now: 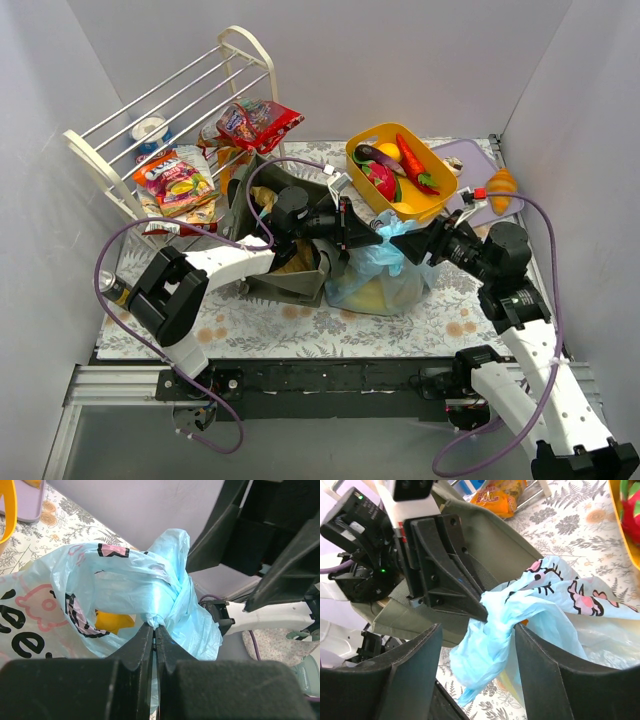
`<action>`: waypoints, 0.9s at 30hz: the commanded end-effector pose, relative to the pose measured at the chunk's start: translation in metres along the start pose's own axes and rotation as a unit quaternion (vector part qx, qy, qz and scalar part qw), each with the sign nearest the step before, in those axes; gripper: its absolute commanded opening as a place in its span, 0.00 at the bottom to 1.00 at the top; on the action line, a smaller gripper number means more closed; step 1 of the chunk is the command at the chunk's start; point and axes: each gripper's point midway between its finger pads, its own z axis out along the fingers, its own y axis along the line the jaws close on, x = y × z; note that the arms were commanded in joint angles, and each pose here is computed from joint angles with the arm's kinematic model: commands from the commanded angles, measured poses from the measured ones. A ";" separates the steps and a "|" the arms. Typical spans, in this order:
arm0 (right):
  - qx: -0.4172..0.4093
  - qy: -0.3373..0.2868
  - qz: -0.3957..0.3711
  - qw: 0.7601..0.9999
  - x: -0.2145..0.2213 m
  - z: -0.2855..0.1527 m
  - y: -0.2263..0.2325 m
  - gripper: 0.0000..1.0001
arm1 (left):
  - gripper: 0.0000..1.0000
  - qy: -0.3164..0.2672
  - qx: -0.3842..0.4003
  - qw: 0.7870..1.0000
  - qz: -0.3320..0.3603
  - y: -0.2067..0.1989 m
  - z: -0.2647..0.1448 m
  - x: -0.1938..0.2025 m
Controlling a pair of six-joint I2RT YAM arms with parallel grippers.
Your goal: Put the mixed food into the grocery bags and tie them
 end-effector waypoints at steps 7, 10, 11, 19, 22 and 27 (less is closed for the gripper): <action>-0.011 0.067 -0.040 0.997 0.032 -0.029 0.010 0.59 | 0.00 -0.007 -0.011 1.000 0.014 -0.010 -0.002 -0.007; -0.013 0.074 -0.037 0.997 0.042 -0.030 0.007 0.57 | 0.00 -0.009 -0.012 1.000 0.013 -0.010 -0.002 -0.008; -0.012 0.070 -0.041 0.997 0.042 -0.030 0.006 0.56 | 0.00 -0.008 -0.013 1.000 0.013 -0.010 -0.002 -0.008; -0.017 0.089 -0.025 0.996 0.055 -0.018 -0.006 0.50 | 0.00 -0.010 -0.017 1.000 0.013 -0.009 -0.002 -0.009; -0.021 0.087 -0.025 0.996 0.055 -0.016 -0.006 0.47 | 0.00 -0.009 -0.018 1.000 0.012 -0.008 -0.001 -0.009; -0.034 0.085 -0.018 0.996 0.058 -0.011 -0.006 0.21 | 0.00 -0.011 -0.019 1.000 0.014 -0.006 0.000 -0.011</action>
